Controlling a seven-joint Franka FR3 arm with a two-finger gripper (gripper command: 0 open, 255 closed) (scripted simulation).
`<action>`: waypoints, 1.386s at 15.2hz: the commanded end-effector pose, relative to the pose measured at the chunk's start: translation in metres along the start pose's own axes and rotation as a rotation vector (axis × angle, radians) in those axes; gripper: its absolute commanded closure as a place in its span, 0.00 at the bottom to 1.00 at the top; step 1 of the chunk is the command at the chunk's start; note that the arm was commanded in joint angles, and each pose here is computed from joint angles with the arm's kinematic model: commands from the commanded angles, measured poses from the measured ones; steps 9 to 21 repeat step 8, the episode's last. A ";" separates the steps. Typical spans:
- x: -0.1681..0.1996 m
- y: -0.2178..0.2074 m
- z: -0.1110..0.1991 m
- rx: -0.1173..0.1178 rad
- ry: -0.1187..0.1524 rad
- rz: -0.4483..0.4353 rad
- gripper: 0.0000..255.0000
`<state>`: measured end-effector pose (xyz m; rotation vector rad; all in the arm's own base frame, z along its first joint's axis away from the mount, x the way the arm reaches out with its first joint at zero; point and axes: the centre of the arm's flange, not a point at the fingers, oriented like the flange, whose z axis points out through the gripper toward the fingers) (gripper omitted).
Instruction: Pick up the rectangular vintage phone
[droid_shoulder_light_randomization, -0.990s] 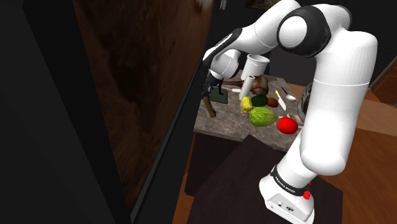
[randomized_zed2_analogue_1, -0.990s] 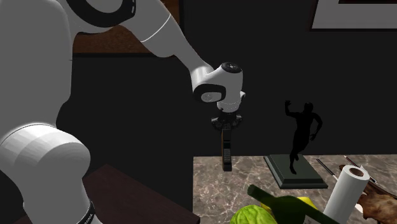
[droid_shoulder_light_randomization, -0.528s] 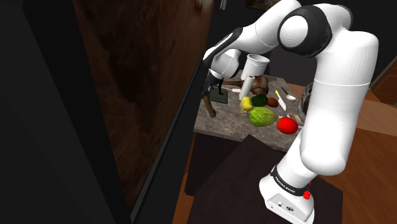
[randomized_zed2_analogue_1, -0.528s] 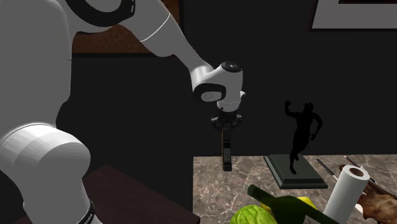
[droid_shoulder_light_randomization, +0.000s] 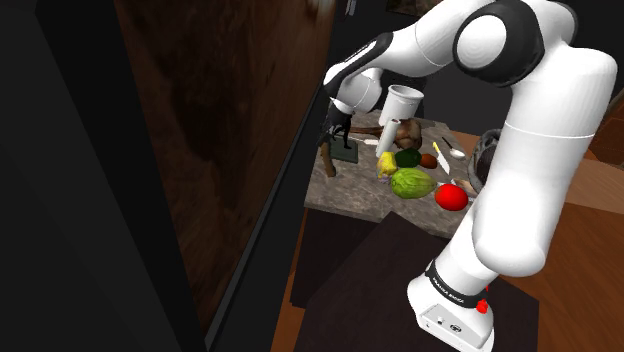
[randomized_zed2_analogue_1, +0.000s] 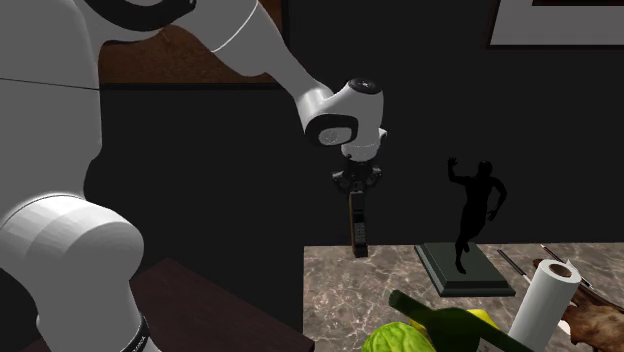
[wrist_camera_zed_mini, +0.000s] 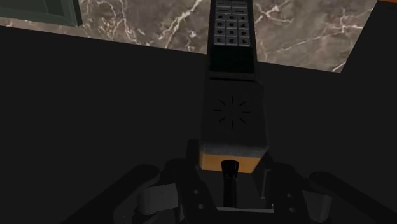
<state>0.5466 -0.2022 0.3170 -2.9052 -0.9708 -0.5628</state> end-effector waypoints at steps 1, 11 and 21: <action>0.004 0.002 -0.011 0.000 0.000 0.000 1.00; 0.013 0.004 -0.036 0.000 0.000 0.000 1.00; 0.013 0.004 -0.036 0.000 0.000 0.000 1.00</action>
